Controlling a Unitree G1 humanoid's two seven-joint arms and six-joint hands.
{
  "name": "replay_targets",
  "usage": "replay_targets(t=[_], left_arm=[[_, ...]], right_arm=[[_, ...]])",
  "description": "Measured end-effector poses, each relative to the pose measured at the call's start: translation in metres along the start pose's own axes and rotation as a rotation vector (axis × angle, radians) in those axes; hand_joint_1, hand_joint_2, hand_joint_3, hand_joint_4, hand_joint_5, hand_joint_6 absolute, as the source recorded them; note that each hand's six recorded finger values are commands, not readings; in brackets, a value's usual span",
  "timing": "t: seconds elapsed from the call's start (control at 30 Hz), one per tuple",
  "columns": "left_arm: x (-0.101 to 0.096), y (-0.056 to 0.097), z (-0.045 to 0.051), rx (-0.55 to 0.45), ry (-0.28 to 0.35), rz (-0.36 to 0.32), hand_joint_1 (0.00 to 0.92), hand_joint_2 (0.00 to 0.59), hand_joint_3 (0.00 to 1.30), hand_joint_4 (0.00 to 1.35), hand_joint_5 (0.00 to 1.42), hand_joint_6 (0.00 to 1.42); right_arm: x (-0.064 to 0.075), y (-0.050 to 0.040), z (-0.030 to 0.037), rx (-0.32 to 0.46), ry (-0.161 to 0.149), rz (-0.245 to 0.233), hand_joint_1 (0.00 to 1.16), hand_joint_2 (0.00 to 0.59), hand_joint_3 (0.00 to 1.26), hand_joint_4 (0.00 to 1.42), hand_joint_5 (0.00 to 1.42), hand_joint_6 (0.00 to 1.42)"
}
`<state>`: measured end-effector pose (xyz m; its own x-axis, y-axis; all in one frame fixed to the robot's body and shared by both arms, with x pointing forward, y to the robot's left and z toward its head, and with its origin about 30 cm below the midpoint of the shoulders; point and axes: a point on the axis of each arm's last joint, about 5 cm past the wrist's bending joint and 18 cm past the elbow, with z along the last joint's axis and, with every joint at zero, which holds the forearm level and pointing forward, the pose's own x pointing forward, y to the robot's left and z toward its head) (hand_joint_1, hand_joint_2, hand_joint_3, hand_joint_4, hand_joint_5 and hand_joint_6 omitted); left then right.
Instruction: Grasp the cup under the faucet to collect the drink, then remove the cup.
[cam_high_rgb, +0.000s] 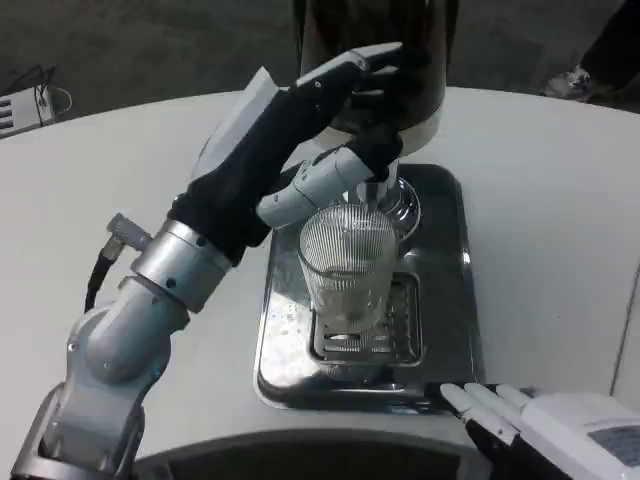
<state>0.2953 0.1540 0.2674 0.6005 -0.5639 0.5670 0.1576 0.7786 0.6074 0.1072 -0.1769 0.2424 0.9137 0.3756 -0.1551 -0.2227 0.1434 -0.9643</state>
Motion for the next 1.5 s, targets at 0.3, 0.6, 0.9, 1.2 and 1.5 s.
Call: replay_targets(t=[0.3,0.6,0.9,1.2,1.5], left_arm=[[0.021,0.016,-0.0016,0.023,0.026,-0.201,0.0,0.056,0.2,0.18,0.27,0.31],[0.025,0.028,0.0005,0.102,0.0,-0.288,0.0,0.049,0.16,0.11,0.2,0.24],[0.026,0.027,0.0033,0.177,-0.027,-0.336,0.0,0.048,0.17,0.09,0.17,0.23],[0.027,0.023,0.0041,0.23,-0.052,-0.375,0.0,0.05,0.18,0.09,0.17,0.23],[0.029,0.022,0.0038,0.256,-0.065,-0.386,0.0,0.05,0.19,0.09,0.17,0.23]], right_arm=[[0.0,-0.0003,-0.0012,0.018,0.002,-0.008,0.49,0.433,0.0,0.0,0.0,0.0],[0.0,-0.0006,-0.0032,0.045,0.013,-0.002,0.49,0.433,0.0,0.0,0.0,0.0],[0.0,-0.0014,-0.0087,0.15,0.03,-0.006,0.49,0.433,0.0,0.0,0.0,0.0],[0.001,-0.0002,-0.0156,0.264,0.044,-0.026,0.49,0.433,0.0,0.0,0.0,0.0],[0.007,0.0142,-0.032,0.573,0.055,-0.168,0.65,0.277,0.0,0.0,0.07,0.05]])
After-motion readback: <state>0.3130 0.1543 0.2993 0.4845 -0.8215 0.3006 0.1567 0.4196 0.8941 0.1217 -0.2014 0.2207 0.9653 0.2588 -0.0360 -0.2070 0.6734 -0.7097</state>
